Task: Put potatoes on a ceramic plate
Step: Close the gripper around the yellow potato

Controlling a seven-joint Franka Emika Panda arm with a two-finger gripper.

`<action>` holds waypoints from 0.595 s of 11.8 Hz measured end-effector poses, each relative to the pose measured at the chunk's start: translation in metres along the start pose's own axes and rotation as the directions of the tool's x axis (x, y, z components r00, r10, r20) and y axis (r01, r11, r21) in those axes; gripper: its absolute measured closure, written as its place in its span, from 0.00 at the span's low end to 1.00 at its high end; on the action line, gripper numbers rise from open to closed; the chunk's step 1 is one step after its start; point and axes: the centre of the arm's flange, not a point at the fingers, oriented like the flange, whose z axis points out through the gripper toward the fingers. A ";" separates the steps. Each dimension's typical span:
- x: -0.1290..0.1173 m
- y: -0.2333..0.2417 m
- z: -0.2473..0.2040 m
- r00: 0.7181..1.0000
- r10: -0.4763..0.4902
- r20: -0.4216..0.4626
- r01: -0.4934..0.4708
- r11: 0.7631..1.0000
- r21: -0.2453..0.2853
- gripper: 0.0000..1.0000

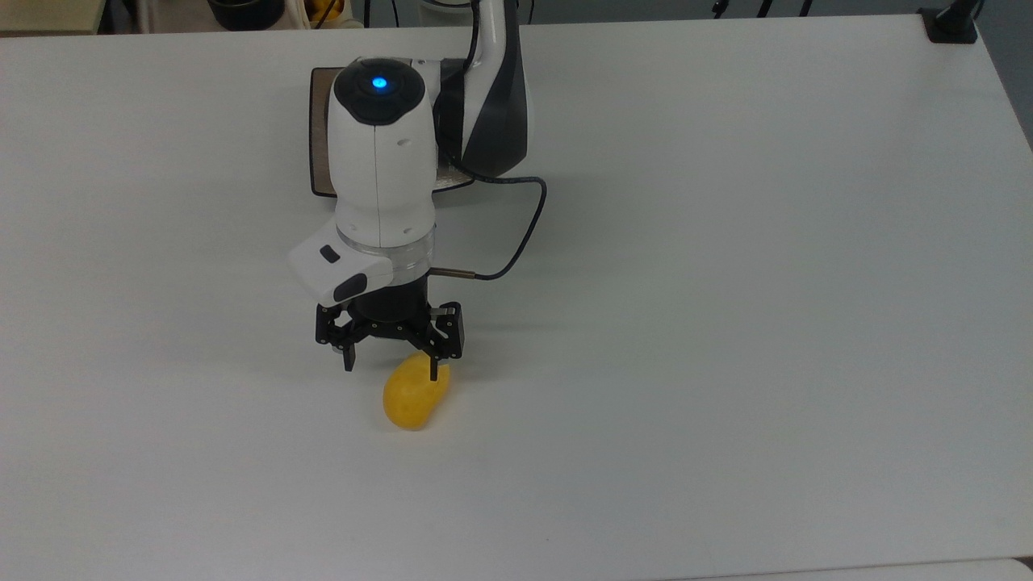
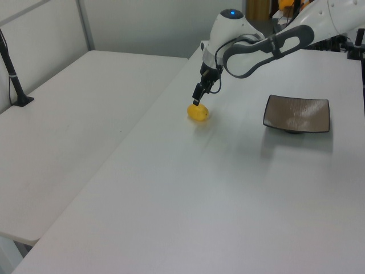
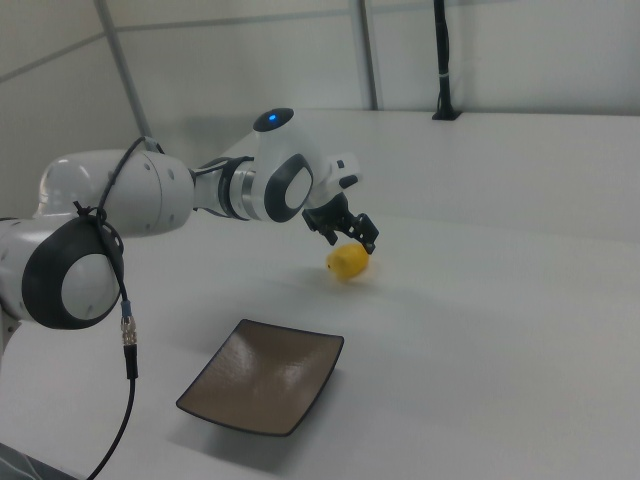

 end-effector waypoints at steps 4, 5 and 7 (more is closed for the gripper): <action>-0.004 -0.003 0.023 1.000 -0.011 -0.027 0.011 1.000 -0.004 0.00; -0.005 -0.004 0.027 1.000 -0.014 -0.023 0.014 1.000 -0.006 0.00; -0.007 -0.006 0.032 1.000 -0.018 -0.015 0.018 1.000 -0.007 0.00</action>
